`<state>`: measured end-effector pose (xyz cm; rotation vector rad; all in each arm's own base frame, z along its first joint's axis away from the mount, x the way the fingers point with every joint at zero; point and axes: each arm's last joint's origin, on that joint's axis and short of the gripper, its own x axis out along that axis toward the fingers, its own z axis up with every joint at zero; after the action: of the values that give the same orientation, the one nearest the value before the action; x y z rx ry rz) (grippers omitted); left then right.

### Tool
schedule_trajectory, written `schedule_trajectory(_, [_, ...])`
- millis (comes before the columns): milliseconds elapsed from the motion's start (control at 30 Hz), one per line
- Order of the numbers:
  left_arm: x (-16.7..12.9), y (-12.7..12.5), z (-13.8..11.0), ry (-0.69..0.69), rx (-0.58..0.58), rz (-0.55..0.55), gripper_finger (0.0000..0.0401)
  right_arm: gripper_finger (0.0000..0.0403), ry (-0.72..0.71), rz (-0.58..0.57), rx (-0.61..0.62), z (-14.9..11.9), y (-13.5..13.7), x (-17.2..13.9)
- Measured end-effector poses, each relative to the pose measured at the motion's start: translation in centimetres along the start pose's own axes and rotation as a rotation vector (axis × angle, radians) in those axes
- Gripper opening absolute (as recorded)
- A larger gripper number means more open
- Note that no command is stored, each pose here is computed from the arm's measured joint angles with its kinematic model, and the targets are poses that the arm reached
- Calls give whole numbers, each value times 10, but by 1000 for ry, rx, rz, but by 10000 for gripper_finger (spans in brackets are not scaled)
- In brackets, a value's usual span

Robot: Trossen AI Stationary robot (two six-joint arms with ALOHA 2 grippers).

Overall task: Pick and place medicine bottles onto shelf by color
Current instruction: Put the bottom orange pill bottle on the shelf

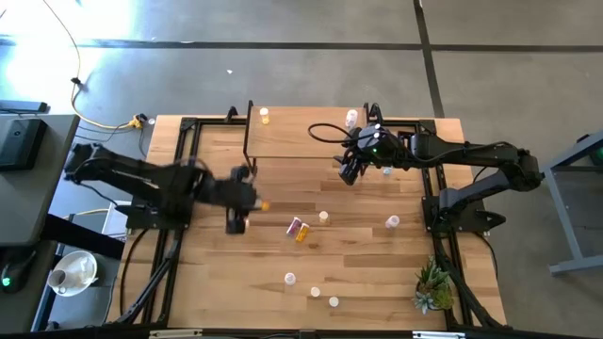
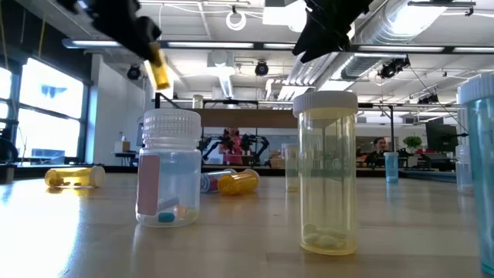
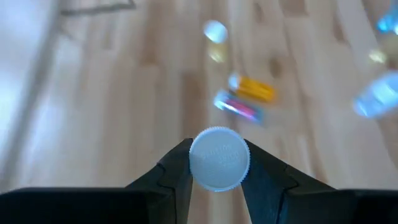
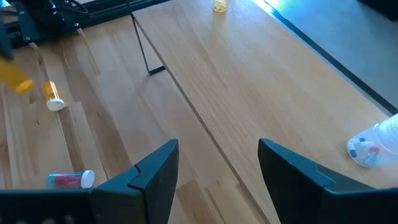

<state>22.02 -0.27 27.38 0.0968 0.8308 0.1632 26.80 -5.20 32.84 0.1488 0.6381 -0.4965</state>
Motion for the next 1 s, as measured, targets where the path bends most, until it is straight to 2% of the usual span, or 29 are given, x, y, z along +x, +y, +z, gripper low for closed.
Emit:
schedule_trajectory(167, [-15, 48, 22, -65, -11, 107, 106, 210, 1, 0, -1, 0, 0, 0])
schedule_trajectory(367, [-39, 103, 34, -126, -61, 246, 105, 210, -4, 1, 1, 0, 0, 0])
schedule_trajectory(600, [-58, 151, 51, -151, -95, 385, 104, 210, -5, 1, 6, 0, 0, 0])
schedule_trajectory(800, [-52, 181, 70, -137, -113, 420, 104, 210, -5, 1, 8, 0, 0, 0])
schedule_trajectory(1000, [-27, 206, 85, -87, -142, 396, 104, 210, -7, -15, 10, 1, -1, 0])
